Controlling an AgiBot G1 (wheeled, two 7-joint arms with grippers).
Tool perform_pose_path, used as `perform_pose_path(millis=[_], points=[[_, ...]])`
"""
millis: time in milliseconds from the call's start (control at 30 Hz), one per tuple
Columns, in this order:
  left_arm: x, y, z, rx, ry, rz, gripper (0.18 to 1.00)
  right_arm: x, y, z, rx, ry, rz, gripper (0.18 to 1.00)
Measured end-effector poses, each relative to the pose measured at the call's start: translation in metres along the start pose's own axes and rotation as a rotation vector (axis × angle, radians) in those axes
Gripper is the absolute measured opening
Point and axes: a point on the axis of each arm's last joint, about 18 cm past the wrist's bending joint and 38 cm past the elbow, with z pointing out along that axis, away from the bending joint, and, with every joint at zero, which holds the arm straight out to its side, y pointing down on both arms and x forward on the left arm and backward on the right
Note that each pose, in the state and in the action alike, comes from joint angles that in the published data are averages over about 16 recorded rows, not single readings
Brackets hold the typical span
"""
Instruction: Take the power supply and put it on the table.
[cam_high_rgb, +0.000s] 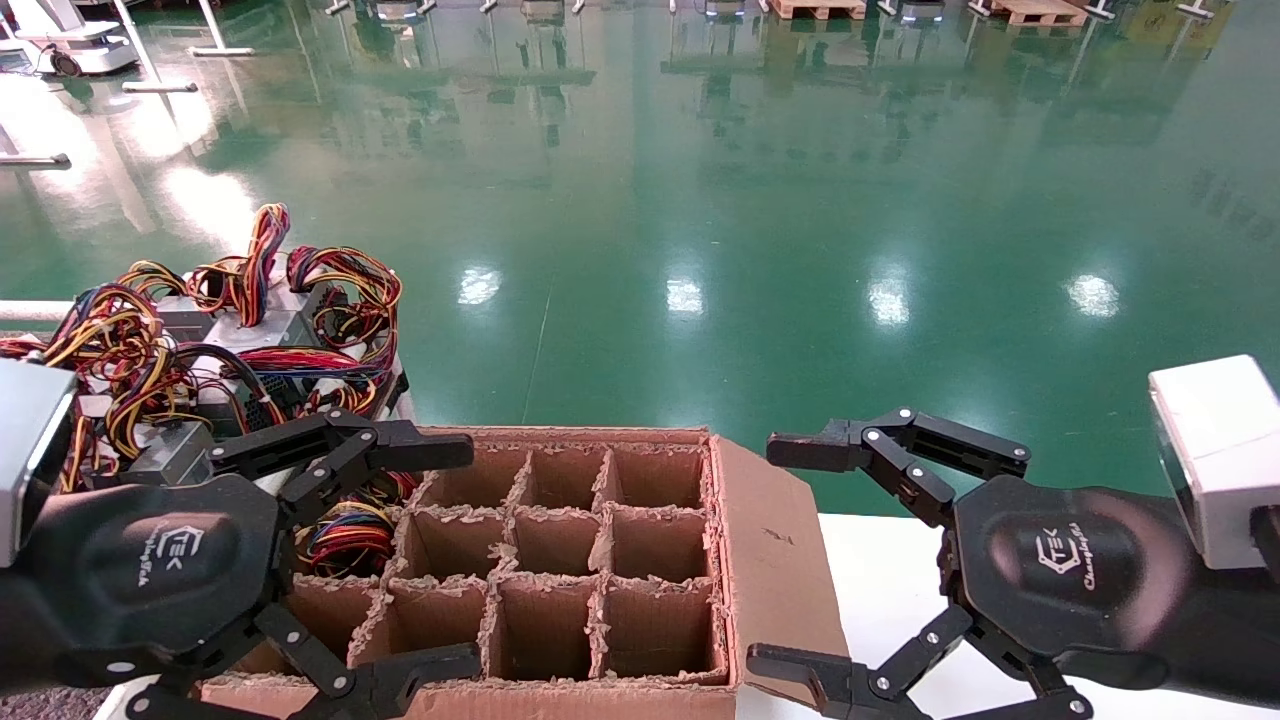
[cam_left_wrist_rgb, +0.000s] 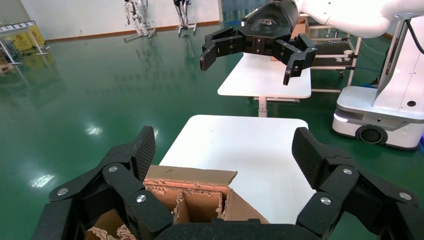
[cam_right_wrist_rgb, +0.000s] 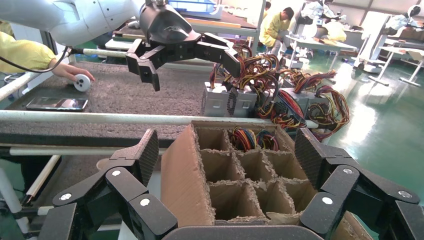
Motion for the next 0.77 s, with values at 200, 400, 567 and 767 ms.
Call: perform_pose_path(millis=[200,400,567,767], points=[[-0.0001,0.0,-0.0001,0.0,-0.001,0.0,1.0,0.0,0.0,0.0,0.0,0.0,0.0,1.0],[-0.0001,-0.0001,-0.0001,0.0,-0.001,0.0,1.0,0.0,0.0,0.0,0.0,0.0,0.0,1.0],[-0.0002,-0.0001,-0.0001,0.0,-0.001,0.0,1.0,0.0,0.0,0.0,0.0,0.0,0.0,1.0],[-0.0002,-0.0001,-0.0001,0.0,-0.001,0.0,1.0,0.0,0.0,0.0,0.0,0.0,0.0,1.0]])
